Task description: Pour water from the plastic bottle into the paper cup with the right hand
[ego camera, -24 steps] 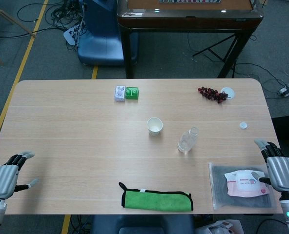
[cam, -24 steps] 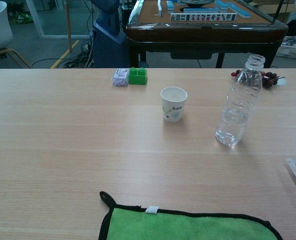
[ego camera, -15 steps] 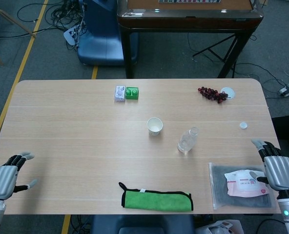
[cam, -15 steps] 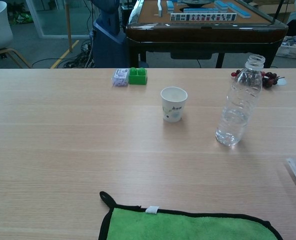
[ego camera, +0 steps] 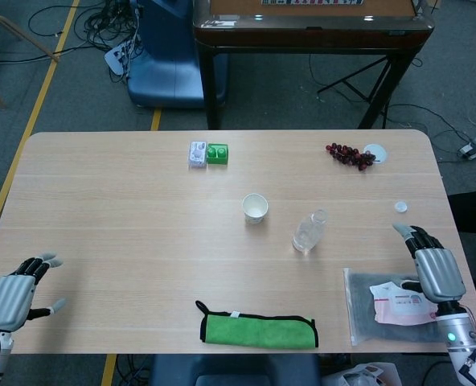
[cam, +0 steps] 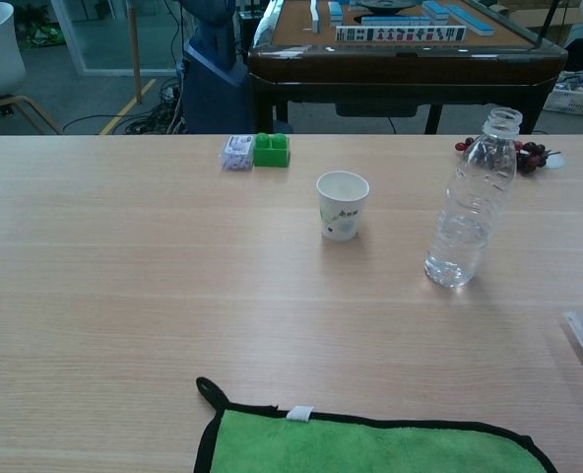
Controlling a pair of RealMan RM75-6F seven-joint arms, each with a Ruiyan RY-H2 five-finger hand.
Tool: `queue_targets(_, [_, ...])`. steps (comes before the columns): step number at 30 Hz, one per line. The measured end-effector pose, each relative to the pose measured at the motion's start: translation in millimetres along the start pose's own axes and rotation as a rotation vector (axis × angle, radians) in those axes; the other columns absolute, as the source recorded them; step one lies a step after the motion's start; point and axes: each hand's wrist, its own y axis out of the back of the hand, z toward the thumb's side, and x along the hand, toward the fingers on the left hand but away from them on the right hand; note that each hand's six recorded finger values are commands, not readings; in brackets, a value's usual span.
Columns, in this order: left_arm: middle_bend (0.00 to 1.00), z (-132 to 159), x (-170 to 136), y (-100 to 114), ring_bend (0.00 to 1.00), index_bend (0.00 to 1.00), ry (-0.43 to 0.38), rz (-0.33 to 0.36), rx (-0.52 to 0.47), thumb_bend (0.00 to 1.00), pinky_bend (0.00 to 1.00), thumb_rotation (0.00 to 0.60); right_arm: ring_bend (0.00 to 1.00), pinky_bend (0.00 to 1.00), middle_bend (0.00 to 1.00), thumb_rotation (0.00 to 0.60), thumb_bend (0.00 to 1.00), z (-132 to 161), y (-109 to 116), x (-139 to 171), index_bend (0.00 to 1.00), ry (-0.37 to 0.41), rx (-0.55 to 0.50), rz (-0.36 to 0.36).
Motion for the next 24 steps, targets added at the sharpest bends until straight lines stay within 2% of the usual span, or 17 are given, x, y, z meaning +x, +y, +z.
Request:
queue_targets(10, [0.21, -4.1, -0.9, -0.4, 0.23, 0.31, 0.014, -0.009, -0.006, 0.11, 0.53, 0.6, 0.13, 0.29, 0.18, 0.6, 0.03, 32.5, -25.3, -35.0, 0.14, 0.078, -0.085, 0.047])
queue_targets(18, [0.21, -4.3, -2.9, 0.5, 0.23, 0.31, 0.017, -0.01, -0.01, 0.11, 0.53, 0.6, 0.13, 0.29, 0.18, 0.6, 0.02, 43.2, -40.8, -49.1, 0.14, 0.098, -0.174, 0.063])
queue_targets(24, [0.21, -6.4, -2.7, -1.8, 0.24, 0.31, 0.023, -0.023, -0.001, 0.11, 0.53, 0.6, 0.13, 0.29, 0.18, 0.6, 0.02, 52.2, -53.3, -63.9, 0.14, 0.116, -0.194, 0.077])
